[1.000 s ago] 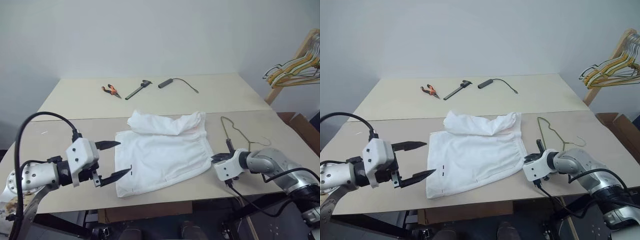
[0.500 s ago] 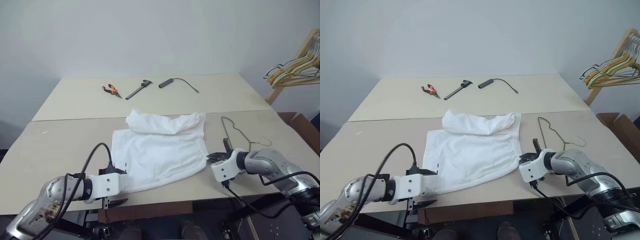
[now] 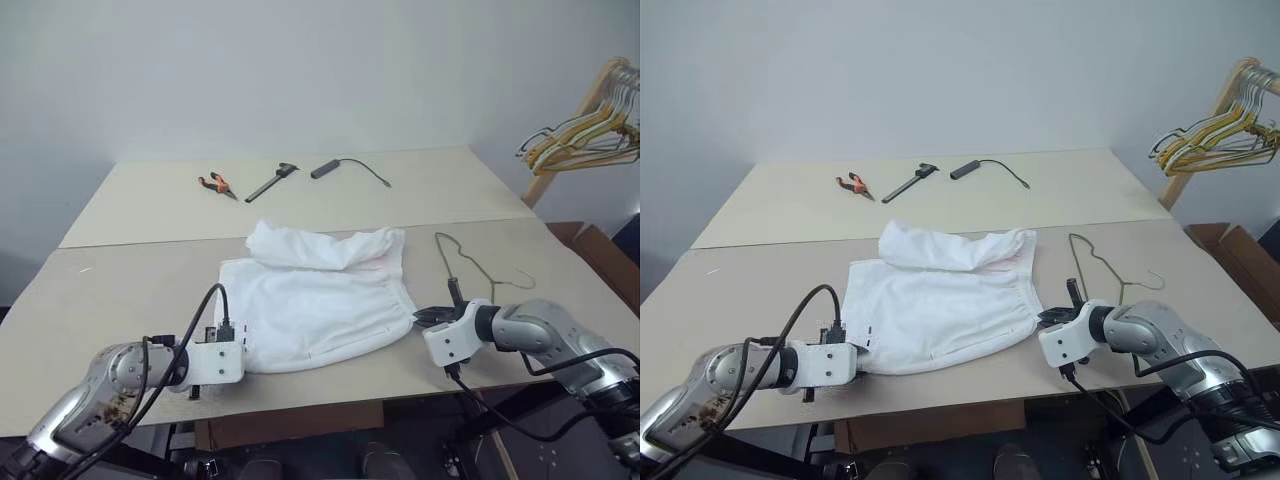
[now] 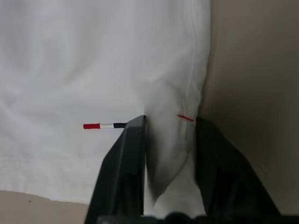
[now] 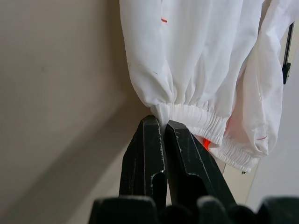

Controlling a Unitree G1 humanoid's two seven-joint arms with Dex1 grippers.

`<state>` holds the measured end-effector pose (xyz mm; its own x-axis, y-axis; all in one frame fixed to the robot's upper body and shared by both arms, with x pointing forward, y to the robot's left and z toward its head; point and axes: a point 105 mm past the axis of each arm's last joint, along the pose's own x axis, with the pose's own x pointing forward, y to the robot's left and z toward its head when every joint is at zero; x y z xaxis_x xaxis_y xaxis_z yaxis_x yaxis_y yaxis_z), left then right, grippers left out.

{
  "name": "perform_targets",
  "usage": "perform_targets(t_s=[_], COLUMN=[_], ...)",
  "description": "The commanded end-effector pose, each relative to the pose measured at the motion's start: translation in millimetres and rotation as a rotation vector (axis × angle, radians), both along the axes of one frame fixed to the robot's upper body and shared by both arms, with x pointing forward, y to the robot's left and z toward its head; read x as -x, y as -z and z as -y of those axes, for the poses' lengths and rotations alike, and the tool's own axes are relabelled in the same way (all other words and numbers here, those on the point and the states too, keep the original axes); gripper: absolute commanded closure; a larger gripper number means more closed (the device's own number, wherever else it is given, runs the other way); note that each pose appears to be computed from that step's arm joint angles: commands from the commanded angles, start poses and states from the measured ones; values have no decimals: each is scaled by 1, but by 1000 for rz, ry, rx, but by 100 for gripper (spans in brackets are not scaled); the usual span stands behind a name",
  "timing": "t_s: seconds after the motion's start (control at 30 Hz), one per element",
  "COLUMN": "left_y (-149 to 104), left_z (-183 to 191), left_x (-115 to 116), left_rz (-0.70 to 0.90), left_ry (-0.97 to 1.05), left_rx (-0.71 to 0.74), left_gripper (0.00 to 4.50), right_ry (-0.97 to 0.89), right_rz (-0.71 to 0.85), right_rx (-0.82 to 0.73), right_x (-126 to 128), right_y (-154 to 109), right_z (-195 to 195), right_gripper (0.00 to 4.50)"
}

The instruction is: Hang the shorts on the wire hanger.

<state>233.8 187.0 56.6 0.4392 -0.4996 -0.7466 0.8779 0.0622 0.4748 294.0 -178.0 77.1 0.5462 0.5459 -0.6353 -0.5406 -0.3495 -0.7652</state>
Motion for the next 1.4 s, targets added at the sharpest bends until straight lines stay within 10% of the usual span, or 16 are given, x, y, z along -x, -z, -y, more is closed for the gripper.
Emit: perform_targets(t_s=[0.03,0.3,0.57,0.7,0.83,0.93,1.1,1.2,1.4], left_y=[-8,-67,-243,-342,-387,-379,-289,-216,-149], left_z=[-16,-26,-36,-45,-45,-31,-1,5,2], left_x=[-11,-80,-213,-212,-187,-178,-161,-118,-40], left_rz=[42,259,921,1332,1608,1650,1283,913,432], left_ry=[-31,-126,-566,-735,-736,-552,-156,-45,-13], left_rx=[-40,100,444,633,791,799,805,739,575], left_gripper=[410,448,448,448,448,448,448,448,448], right_ry=[-1,10,368,533,512,447,219,70,-89], right_rz=[64,37,525,872,1044,1019,766,518,198], right_rx=[-22,-271,-781,-1096,-1266,-1220,-986,-831,-647], right_x=[-6,-27,-148,-160,-148,-147,-139,-120,-89], right_y=[-22,-64,-219,-294,-317,-295,-213,-155,-94], right_z=[1,-24,-48,-31,-17,-15,-28,-37,-44], right_gripper=[450,450,450,450,450,450,450,450,450])
